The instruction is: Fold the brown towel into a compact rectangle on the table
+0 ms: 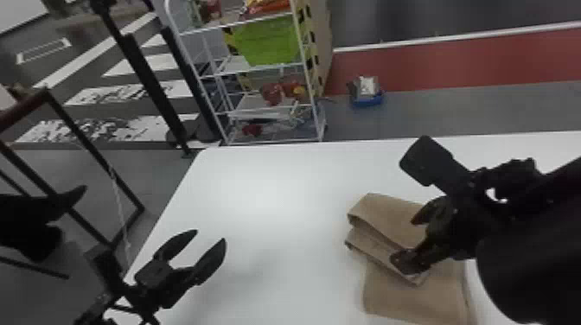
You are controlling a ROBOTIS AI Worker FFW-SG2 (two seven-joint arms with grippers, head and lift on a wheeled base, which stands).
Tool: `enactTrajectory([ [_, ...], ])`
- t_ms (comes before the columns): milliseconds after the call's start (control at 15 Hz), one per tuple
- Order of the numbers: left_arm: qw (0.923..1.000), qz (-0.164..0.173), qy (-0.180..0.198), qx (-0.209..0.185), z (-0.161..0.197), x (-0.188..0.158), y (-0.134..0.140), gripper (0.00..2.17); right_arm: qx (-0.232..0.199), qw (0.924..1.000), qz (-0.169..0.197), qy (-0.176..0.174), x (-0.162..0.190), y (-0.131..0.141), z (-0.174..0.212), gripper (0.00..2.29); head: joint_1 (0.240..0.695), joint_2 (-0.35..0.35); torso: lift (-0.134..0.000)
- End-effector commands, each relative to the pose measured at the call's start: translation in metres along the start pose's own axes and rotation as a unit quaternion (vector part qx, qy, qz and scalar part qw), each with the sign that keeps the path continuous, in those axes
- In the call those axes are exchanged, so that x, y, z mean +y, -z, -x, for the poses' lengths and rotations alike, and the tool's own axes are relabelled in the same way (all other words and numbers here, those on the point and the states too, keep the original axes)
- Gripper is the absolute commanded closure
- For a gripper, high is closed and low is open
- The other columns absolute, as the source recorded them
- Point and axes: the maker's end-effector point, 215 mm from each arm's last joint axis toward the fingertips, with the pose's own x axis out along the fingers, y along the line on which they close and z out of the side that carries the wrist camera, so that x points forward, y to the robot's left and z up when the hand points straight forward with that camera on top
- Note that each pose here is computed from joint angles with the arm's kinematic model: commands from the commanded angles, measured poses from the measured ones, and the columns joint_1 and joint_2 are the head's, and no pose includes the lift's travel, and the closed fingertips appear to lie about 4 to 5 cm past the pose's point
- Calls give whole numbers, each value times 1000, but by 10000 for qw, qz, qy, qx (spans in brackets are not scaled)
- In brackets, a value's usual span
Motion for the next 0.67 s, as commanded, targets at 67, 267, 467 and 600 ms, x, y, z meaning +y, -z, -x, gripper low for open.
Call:
enactTrajectory([
  [67,9999,47,-53,-80,5,6,2,46,271,9995,147,-51,14,-4,-23,167,695,350,-123],
  [267,9999,79,-41,-104,9,8,2,46,483,9985,250,-16,17,-2,-36,184,695,350,-123],
  [467,9999,103,-68,-120,13,12,3,46,354,9993,119,66,11,-10,-34,211,695,350,-123],
  [600,9998,108,-49,-135,14,12,3,46,238,9996,49,124,5,-15,-28,215,695,350,-123],
])
